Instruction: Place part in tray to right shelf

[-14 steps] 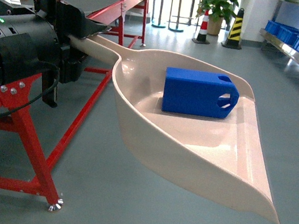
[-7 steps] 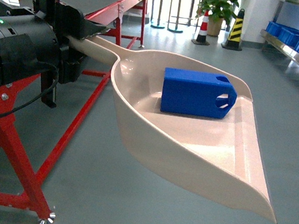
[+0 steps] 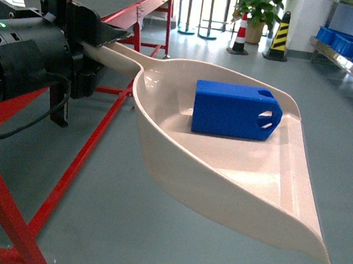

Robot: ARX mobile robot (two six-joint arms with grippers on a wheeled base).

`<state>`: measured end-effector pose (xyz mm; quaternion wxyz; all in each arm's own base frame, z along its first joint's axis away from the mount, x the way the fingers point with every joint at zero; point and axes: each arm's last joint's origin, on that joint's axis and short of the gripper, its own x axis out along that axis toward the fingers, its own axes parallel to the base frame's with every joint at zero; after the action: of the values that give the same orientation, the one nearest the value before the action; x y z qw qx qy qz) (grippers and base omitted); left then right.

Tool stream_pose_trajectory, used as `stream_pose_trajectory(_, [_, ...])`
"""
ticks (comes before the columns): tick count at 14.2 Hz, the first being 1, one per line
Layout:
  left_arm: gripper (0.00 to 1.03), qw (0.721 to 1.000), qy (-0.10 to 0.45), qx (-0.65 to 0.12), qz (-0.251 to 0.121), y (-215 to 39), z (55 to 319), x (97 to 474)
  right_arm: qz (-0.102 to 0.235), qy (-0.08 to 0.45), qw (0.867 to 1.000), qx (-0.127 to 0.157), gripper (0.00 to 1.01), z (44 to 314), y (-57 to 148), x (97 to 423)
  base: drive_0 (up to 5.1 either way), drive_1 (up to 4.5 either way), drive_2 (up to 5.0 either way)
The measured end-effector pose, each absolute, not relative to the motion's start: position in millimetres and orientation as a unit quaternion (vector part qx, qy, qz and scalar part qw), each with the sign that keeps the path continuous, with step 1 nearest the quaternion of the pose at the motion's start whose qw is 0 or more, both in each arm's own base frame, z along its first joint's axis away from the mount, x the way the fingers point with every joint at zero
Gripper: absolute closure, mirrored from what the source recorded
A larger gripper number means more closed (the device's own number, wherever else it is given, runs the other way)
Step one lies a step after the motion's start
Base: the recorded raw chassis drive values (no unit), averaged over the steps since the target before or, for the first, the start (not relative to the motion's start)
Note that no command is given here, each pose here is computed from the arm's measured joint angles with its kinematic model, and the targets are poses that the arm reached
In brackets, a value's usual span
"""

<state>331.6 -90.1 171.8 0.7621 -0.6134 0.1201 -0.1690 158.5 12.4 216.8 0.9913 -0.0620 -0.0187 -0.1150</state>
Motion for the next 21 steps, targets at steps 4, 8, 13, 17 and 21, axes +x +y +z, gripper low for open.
stream_pose_trajectory(4, [0.91,0.762,0.120,-0.613,-0.169,-90.1,171.9,331.6,-0.115,-0.018,0.991,-0.062,0.03,216.7,12.4,158.5,-0.1,3.99,-4.2])
stream_pose_trajectory(8, [0.91,0.762,0.119,-0.614,-0.168,-89.7,171.8,331.7,-0.115,-0.019,0.991,-0.062,0.03,216.8,12.4,158.5,-0.1,4.00,-4.2])
stream_pose_trajectory(13, [0.91,0.762,0.122,-0.613,-0.170,-90.6,171.7,331.4,-0.115,-0.019,0.991,-0.062,0.03,216.8,12.4,158.5,-0.1,4.02,-4.1])
stream_pose_trajectory(17, [0.91,0.762,0.120,-0.614,-0.170,-90.5,172.0,331.4,-0.115,-0.020,0.991,-0.062,0.03,217.1,12.4,158.4,-0.1,3.94,-4.2])
stream_pose_trajectory(21, [0.91,0.763,0.118,-0.614,-0.167,-89.2,171.8,331.8,-0.115,-0.018,0.991,-0.062,0.03,216.6,12.4,158.7,-0.5,3.55,-4.6])
